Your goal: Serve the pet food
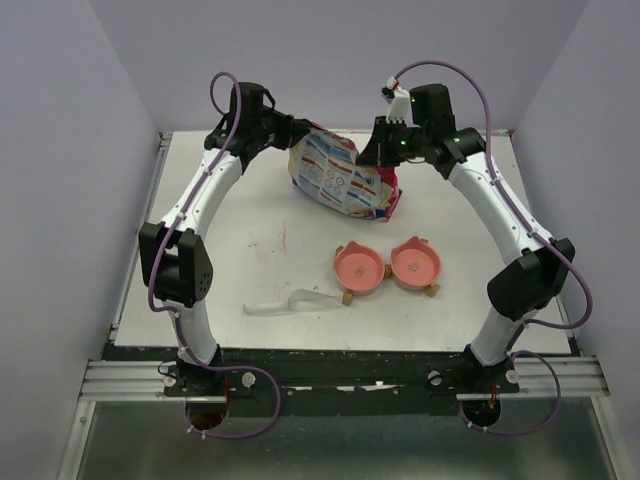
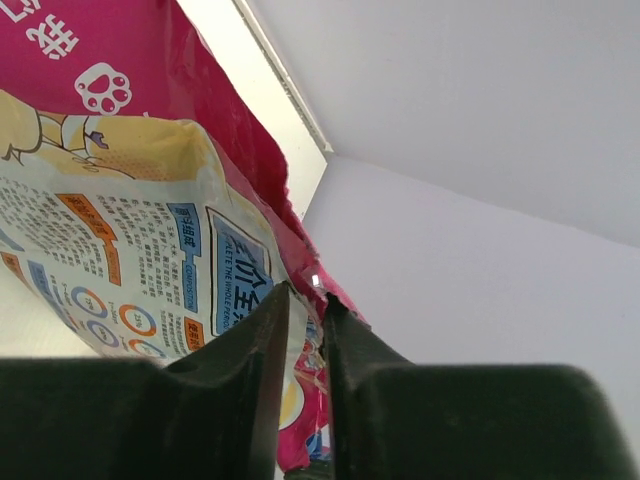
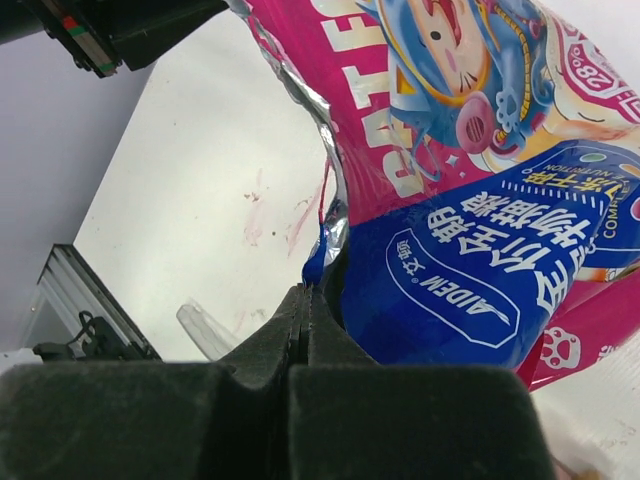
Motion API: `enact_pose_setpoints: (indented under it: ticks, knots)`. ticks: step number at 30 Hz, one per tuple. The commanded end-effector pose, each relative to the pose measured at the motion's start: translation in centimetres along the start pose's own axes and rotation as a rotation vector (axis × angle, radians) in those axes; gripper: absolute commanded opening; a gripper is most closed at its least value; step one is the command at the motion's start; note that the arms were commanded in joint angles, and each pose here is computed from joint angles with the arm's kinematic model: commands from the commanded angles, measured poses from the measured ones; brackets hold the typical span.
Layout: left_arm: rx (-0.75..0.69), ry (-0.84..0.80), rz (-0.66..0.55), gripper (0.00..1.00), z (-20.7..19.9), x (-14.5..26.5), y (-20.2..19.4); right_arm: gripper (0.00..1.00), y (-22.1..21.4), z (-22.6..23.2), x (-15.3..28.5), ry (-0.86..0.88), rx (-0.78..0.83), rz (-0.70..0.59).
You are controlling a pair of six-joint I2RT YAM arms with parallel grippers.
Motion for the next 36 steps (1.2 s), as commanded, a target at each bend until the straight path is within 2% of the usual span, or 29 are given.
enact_pose_setpoints:
  ticks: [1, 5, 8, 11, 15, 21, 25, 31, 36]
  knots:
    - [-0.029, 0.054, 0.021, 0.19, 1.2, -0.1, -1.0, 0.06, -0.1, 1.9, -0.7, 0.008, 0.032, 0.021]
    - [-0.066, 0.060, 0.030, 0.12, 1.6, 0.8, -1.4, 0.33, 2.0, 2.7, -0.7, -0.015, 0.044, -0.037]
    - [-0.091, 0.060, 0.043, 0.08, 1.6, 1.5, -1.8, 0.46, 3.2, 3.2, -1.4, -0.018, 0.067, -0.068]
    - [-0.096, 0.067, 0.057, 0.00, 1.9, 1.9, -2.1, 0.53, 4.2, 3.6, -2.6, -0.036, 0.118, -0.098]
    - [-0.100, 0.076, 0.067, 0.00, 2.0, 2.6, -2.4, 0.60, 5.5, 4.1, -4.2, -0.066, 0.240, -0.142]
    - [-0.130, 0.104, 0.087, 0.00, 2.3, 3.5, -2.8, 0.62, 6.6, 4.0, -6.1, -0.066, 0.321, -0.159]
    - [-0.129, 0.114, 0.096, 0.00, 2.5, 3.8, -2.9, 0.62, 5.1, 4.8, -7.6, -0.071, 0.394, -0.137]
    - [-0.141, 0.114, 0.104, 0.00, 2.3, 4.2, -3.1, 0.59, 5.1, 3.1, -8.9, -0.235, 0.464, -0.159]
    - [-0.140, 0.124, 0.114, 0.00, 2.3, 4.4, -3.2, 0.54, 4.6, 0.0, -9.1, -0.397, 0.484, -0.143]
Point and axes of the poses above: each gripper's point midway between its finger pads, its own x axis back along the fingers, its own z axis along the line the jaws close on, y = z × x, the point moved 3 cm from there along x, back along the fingers, and after that the axes turned 10 degrees about -x, right-handed, at the moved point
